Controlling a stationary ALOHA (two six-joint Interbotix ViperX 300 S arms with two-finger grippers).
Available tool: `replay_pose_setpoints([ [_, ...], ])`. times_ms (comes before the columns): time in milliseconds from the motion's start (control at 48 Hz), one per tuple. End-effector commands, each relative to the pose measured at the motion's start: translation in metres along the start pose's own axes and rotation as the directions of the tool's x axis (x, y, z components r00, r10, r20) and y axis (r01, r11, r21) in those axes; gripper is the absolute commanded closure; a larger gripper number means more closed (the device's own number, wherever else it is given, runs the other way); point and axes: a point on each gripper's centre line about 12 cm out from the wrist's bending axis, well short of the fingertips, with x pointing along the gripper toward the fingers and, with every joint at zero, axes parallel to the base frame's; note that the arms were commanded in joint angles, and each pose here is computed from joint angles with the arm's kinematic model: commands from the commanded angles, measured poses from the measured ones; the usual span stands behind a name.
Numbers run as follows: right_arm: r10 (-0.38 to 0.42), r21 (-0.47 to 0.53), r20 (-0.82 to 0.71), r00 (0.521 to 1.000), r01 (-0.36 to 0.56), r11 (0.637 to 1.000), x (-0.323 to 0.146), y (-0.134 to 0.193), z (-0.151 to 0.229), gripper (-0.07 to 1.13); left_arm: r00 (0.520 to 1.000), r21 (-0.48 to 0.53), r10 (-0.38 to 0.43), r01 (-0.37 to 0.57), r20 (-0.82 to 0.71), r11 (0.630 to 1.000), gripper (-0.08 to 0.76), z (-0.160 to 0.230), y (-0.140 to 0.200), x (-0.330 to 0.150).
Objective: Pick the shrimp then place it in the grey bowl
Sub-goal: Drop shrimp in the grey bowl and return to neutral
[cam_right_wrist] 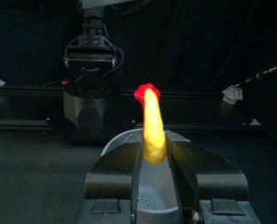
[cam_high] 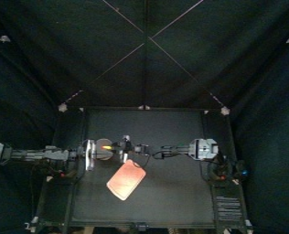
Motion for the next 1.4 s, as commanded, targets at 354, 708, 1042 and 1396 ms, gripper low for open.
replay_pose_setpoints([
  [354, -0.030, 0.022, 0.065, 0.997, 0.029, 0.999, 0.002, -0.010, 0.029, 0.24, 1.000, 0.002, 0.002, -0.002, 0.020, 1.000, 0.618, 0.007, 0.001, 0.002],
  [708, -0.029, 0.016, 0.064, 0.998, 0.028, 0.999, -0.045, -0.011, 0.038, 0.24, 1.000, 0.002, 0.002, -0.002, 0.021, 1.000, 0.618, 0.007, 0.001, 0.002],
  [1042, -0.021, 0.020, 0.051, 0.998, 0.020, 1.000, -0.118, -0.005, 0.043, 0.24, 1.000, 0.002, 0.002, -0.002, 0.018, 1.000, 0.618, 0.006, 0.001, 0.002],
  [1396, 0.004, 0.031, 0.028, 1.000, -0.005, 1.000, -0.171, 0.010, 0.045, 0.24, 1.000, 0.002, 0.001, -0.001, 0.011, 1.000, 0.618, 0.003, 0.000, 0.001],
])
